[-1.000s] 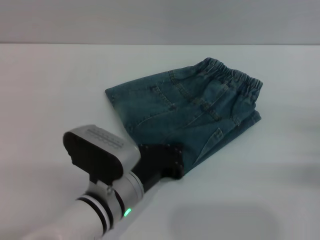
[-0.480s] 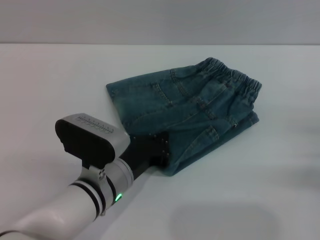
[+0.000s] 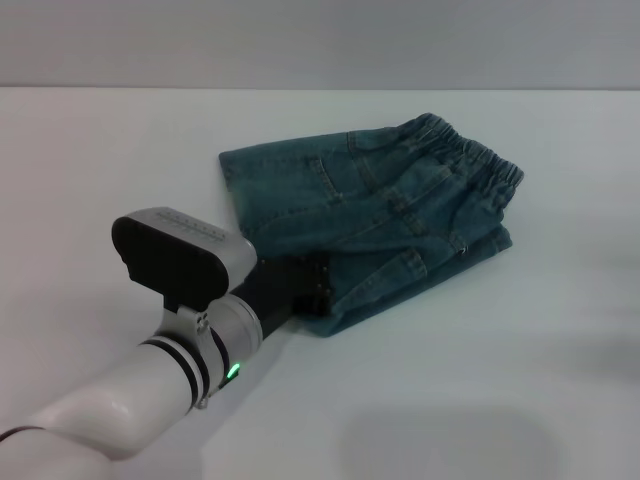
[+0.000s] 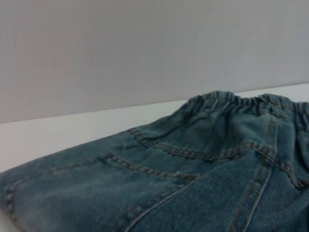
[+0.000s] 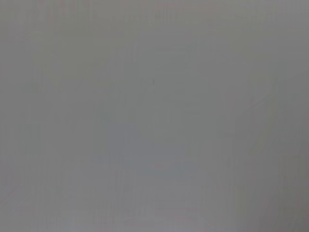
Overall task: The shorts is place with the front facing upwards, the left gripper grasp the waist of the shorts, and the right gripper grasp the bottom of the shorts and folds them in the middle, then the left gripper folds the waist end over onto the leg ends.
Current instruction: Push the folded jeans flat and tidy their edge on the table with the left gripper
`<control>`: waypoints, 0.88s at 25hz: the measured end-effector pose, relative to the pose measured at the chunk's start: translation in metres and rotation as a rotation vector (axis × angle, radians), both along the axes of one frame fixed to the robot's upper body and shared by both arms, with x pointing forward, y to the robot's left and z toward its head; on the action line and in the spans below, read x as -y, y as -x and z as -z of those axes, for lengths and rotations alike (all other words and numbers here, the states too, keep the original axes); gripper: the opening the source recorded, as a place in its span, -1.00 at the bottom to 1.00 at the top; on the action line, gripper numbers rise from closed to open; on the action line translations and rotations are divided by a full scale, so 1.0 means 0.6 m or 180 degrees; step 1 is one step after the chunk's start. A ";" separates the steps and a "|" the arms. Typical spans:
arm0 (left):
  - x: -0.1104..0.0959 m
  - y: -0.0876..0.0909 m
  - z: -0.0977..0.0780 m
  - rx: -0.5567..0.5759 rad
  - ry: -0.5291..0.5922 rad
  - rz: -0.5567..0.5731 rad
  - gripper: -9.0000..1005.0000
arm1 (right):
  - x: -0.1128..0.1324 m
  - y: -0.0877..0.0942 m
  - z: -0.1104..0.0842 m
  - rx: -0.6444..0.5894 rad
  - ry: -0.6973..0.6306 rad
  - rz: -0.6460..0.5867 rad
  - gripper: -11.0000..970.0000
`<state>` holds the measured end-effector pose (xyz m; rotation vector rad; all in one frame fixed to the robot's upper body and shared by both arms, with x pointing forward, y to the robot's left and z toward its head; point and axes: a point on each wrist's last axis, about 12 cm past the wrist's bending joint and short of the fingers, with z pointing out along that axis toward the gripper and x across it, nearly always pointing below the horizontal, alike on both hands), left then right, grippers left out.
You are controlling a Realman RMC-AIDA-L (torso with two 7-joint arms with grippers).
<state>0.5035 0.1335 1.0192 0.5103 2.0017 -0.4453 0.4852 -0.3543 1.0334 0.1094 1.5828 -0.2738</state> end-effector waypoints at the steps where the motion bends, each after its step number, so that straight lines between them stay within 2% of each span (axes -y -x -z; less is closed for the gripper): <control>1: -0.003 -0.005 -0.001 0.0005 -0.0001 -0.0029 -0.95 | 0.000 0.000 0.000 -0.0002 -0.0001 0.0002 -0.98; 12: -0.019 -0.034 -0.001 0.0059 -0.0100 -0.0128 -0.93 | 0.000 0.006 0.004 -0.0024 -0.0012 0.0016 -0.98; 22: -0.023 -0.043 0.001 0.0072 -0.0158 -0.0131 -0.92 | -0.003 0.011 0.007 -0.0048 -0.0015 -0.0003 -0.95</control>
